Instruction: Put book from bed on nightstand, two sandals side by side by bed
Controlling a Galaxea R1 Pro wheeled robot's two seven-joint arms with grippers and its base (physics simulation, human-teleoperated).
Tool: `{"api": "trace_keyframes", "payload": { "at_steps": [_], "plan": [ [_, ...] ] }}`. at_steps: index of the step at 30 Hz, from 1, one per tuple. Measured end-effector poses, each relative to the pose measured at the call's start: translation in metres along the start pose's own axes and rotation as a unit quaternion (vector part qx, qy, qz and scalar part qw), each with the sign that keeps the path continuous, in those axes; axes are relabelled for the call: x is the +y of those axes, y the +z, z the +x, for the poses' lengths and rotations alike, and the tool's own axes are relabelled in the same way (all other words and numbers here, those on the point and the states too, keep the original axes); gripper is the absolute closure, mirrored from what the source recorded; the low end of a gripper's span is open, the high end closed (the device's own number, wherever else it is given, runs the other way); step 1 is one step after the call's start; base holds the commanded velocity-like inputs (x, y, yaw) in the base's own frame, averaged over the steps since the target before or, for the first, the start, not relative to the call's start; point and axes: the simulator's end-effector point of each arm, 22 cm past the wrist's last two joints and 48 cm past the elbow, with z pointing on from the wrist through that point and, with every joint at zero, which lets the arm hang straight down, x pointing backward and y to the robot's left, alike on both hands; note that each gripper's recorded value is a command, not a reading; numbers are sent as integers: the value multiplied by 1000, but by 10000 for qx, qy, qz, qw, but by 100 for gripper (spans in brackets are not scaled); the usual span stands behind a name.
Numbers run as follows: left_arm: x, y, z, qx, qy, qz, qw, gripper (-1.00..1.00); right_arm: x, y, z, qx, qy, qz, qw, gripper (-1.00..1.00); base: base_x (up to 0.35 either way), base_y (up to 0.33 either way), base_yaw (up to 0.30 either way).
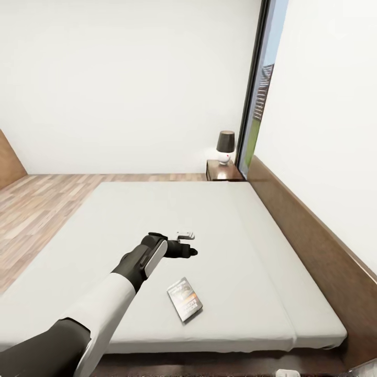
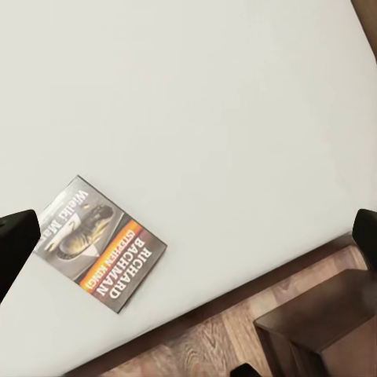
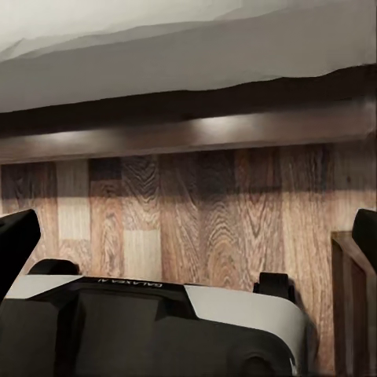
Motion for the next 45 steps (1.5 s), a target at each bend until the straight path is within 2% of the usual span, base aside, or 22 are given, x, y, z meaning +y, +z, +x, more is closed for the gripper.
{"api": "trace_keyframes", "payload": {
  "at_steps": [2,5,8,10,13,18,22,28,33,45],
  "plan": [
    [1,1,1,15,-7,2,10000,-100,-16,-3,-9,10,-6,88,10000,-100,0,0,56],
    [1,4,4,39,-18,3,10000,-100,-20,-1,-32,96,33,47,9999,-100,0,0,59],
    [2,6,5,61,-29,7,10000,-100,-20,-7,-71,219,37,-265,9994,-100,0,0,64],
    [3,7,7,76,-36,9,10000,-100,-21,-17,-80,381,100,-523,9979,-100,0,0,67],
    [3,9,9,97,-47,16,9999,-100,-3,-37,-86,609,271,-1344,9887,-100,0,0,69],
    [5,13,12,131,-63,22,9999,-100,8,-42,-83,714,298,-1683,9827,-100,0,0,69],
    [6,16,14,159,-78,26,9998,-100,11,-42,-79,768,303,-1759,9809,-100,0,0,70],
    [7,20,18,200,-102,35,9997,-100,34,-51,-78,771,352,-2330,9688,-100,0,0,70],
    [8,23,21,234,-118,40,9996,-100,38,-51,-75,800,368,-2431,9660,-100,0,0,75],
    [11,31,29,316,-159,50,9994,-100,40,-46,-62,945,361,-2429,9648,-100,0,0,88]
  ]
}}
